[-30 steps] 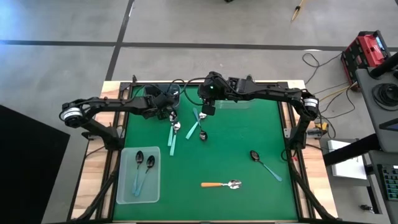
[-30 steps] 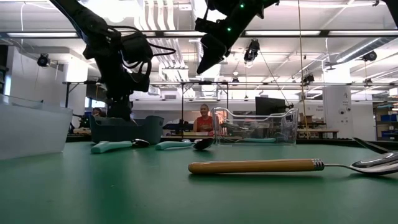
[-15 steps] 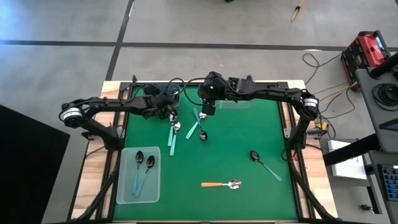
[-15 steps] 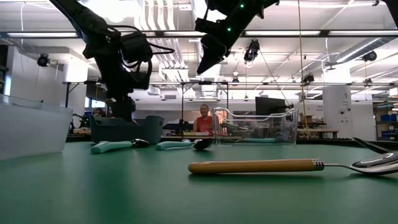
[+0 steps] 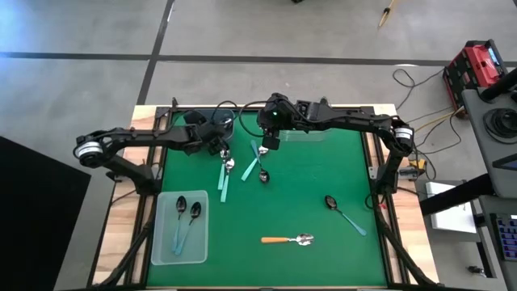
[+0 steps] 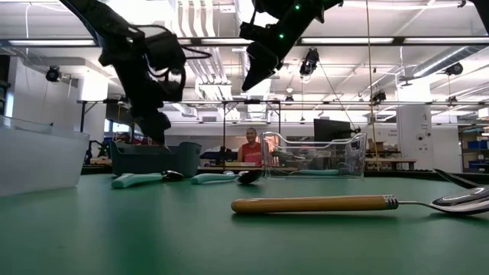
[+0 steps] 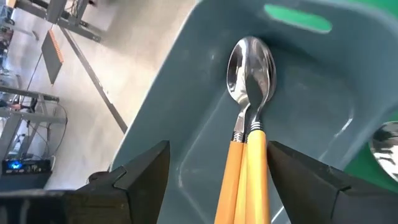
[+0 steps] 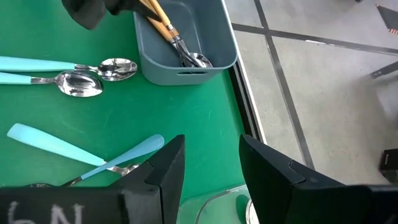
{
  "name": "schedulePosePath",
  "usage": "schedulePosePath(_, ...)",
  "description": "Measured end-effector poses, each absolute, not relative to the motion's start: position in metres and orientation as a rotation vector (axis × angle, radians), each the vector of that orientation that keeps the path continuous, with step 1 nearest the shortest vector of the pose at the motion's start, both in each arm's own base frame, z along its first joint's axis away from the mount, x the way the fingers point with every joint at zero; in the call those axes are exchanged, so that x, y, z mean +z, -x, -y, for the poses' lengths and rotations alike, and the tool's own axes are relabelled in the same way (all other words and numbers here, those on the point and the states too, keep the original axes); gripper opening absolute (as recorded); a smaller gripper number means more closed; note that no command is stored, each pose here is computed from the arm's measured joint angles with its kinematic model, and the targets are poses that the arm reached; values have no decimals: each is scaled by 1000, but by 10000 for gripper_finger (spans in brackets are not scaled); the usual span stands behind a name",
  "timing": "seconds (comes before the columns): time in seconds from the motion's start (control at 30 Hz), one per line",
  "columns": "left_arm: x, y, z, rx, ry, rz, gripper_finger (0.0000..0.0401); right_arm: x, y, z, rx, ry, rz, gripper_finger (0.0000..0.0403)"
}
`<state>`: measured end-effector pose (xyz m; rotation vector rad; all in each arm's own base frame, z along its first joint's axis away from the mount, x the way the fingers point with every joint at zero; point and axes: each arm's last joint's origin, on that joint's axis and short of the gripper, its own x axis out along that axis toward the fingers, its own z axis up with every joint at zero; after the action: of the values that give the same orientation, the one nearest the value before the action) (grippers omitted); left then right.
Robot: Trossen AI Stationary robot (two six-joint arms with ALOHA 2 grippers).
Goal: Sort silverware by color (type)
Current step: Put the yellow spoon into the gray bin
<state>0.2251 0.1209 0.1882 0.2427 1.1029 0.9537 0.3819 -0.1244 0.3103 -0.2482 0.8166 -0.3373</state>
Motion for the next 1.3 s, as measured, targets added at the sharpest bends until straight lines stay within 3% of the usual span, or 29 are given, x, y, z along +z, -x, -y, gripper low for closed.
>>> schedulePosePath(0.6, 254, -204, -76, 784, -138, -736, 249, 310, -381, 124, -346, 222, -818, 144)
schedulePosePath(1.03, 269, -202, -11, 540, -88, -587, 249, 307, -381, 118, -296, 94, -821, 144)
schedulePosePath(1.3, 254, -192, 42, 319, -138, -523, 249, 309, -388, 97, -277, -25, -774, 144)
